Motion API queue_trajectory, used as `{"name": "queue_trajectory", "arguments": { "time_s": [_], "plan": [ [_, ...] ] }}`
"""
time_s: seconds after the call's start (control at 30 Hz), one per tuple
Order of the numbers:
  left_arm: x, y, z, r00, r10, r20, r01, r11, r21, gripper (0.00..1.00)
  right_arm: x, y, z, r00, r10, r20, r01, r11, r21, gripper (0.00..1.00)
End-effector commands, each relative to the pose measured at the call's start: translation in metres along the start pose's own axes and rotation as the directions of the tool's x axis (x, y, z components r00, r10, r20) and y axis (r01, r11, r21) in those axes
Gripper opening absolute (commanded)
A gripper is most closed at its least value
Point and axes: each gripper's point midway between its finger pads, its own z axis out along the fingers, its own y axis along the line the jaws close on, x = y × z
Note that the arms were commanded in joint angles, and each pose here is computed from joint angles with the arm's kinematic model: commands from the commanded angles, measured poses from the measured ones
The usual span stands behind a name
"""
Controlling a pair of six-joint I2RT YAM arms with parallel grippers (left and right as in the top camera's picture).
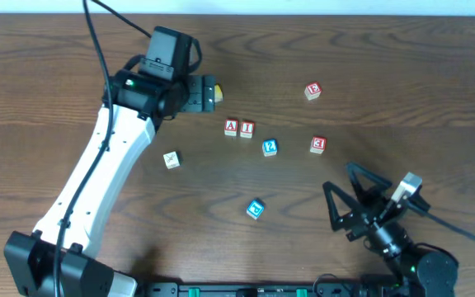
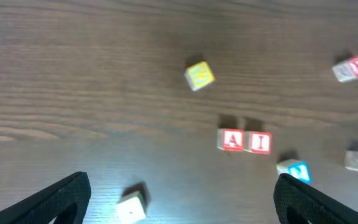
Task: Spell out Ai2
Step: 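Move right arm toward the blue-bordered 2 block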
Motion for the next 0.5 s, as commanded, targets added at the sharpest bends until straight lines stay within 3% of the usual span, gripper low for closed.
{"name": "queue_trajectory", "arguments": {
  "time_s": [0.0,0.27,0.37,0.47],
  "plan": [
    [-0.007,0.017,0.0,1.0,0.006,0.002,-0.006,1.0,-0.013,0.95,-0.014,-0.016,0.019,0.998,0.049,-0.027,-0.047,0.996,0.082,0.95],
    [0.001,0.03,0.019,0.998,-0.018,-0.065,0.017,1.0,-0.014,0.95,-0.027,-0.037,0.103,0.924,0.035,-0.381,-0.003,0.997,0.083,0.99],
    [0.001,0.03,0.02,0.998,-0.018,-0.066,0.017,1.0,-0.014,0.95,-0.01,-0.052,0.131,0.854,0.055,-0.517,0.02,0.99,0.138,0.99],
    [0.001,0.03,0.02,0.998,-0.017,-0.066,0.016,1.0,-0.016,0.95,0.016,-0.072,0.148,0.763,0.06,-0.644,0.132,0.96,0.246,0.99]
  ]
}}
